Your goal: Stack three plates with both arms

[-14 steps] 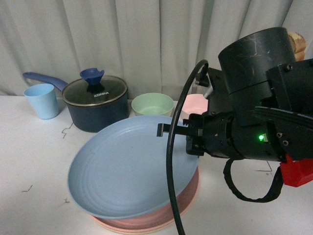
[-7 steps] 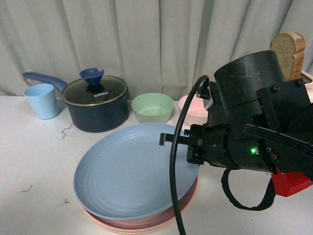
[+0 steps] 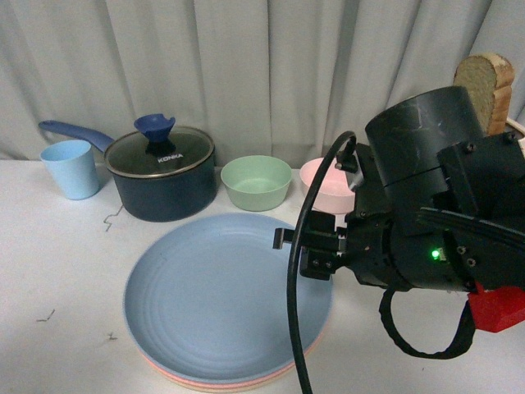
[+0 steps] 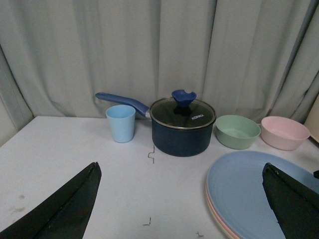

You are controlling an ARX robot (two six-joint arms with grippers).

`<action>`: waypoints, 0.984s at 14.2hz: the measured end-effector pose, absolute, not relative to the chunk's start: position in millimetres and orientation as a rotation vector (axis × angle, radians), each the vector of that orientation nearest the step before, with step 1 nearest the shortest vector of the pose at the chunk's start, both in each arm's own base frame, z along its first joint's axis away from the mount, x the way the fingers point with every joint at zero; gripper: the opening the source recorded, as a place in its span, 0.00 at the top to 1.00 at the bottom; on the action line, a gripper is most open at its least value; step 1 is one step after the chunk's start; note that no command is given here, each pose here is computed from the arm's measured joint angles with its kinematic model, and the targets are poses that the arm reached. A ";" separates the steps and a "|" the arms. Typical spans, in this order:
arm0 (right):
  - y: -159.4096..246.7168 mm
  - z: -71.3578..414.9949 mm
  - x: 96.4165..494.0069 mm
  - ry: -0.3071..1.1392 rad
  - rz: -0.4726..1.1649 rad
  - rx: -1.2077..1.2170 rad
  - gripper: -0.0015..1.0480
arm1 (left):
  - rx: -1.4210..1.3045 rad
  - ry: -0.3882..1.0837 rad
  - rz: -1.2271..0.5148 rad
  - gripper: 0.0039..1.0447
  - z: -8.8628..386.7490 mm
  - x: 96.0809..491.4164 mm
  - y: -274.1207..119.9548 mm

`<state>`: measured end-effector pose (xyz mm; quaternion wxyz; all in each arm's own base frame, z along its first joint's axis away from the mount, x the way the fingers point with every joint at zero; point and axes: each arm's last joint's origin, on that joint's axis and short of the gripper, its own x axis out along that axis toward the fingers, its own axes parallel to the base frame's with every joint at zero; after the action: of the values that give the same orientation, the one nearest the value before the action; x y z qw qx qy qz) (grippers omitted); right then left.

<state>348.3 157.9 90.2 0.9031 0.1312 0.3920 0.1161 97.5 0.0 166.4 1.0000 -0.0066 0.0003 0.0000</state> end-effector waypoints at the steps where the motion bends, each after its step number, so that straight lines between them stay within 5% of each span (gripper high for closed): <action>1: 153.6 99.6 346.3 0.800 0.250 0.288 0.43 | -0.013 0.001 0.000 0.06 166.4 97.5 0.0; 4: 134.1 139.9 339.5 0.700 0.272 0.342 0.09 | -0.013 0.001 0.000 0.06 166.4 97.5 0.0; 7: 116.9 191.4 317.6 0.561 0.298 0.380 0.06 | -0.014 0.001 0.000 0.06 166.4 97.5 0.0; 9: 97.5 227.5 288.9 0.116 0.145 0.243 0.24 | -0.013 0.001 0.000 0.06 166.4 97.5 0.0; 11: 50.9 231.6 244.0 0.031 -0.018 0.073 0.48 | -0.013 0.001 0.000 0.06 166.4 97.5 0.0; 14: 21.3 223.4 197.2 -0.005 -0.006 0.021 0.85 | -0.013 0.001 0.000 0.06 166.4 97.5 0.0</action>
<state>197.2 21.3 223.4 0.9999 0.0103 -0.0024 -0.0030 97.5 0.0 166.4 1.0000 -0.0066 0.0003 0.0002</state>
